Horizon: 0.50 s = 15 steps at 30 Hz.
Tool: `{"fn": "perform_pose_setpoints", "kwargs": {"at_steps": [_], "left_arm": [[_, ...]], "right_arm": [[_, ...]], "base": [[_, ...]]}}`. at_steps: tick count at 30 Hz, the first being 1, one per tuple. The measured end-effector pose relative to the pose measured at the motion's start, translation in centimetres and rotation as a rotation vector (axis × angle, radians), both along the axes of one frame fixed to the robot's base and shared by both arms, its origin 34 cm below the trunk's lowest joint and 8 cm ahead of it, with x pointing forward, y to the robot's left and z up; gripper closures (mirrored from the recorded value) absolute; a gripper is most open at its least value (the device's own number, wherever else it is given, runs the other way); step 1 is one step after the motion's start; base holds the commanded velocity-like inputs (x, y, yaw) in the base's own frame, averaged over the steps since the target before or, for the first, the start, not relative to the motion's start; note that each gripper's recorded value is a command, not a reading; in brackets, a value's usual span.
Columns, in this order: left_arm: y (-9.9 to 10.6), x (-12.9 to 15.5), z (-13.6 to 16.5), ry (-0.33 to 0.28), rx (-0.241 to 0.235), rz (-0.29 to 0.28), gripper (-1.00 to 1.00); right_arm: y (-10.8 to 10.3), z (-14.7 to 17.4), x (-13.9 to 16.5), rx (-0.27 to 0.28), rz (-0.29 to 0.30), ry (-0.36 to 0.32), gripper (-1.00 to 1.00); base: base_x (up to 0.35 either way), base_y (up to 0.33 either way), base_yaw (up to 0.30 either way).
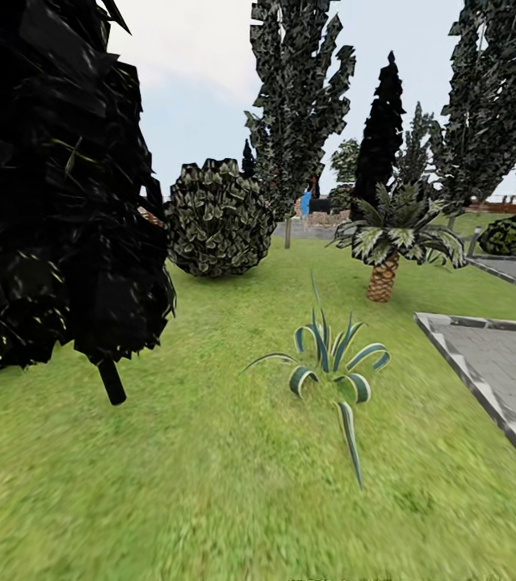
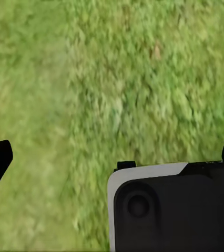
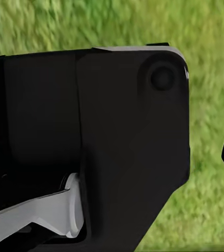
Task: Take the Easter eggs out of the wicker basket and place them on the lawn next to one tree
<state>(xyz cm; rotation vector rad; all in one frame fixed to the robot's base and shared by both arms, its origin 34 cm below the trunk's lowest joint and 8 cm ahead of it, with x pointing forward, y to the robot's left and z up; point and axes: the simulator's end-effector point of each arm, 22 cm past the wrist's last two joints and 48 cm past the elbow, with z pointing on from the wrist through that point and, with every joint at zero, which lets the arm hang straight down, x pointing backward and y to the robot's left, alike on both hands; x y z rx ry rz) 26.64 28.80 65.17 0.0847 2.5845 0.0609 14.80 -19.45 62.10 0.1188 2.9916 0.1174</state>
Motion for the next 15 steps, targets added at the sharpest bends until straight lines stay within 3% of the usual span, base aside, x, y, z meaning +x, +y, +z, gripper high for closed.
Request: {"fn": "perform_pose_setpoints", "kwargs": {"at_steps": [15], "left_arm": [[0.02,-0.03,-0.02,0.002,0.001,0.000,-1.00]], "right_arm": [[-0.01,0.00,-0.03,0.000,0.000,0.001,-1.00]], "base": [[0.000,0.000,-0.296]]}}
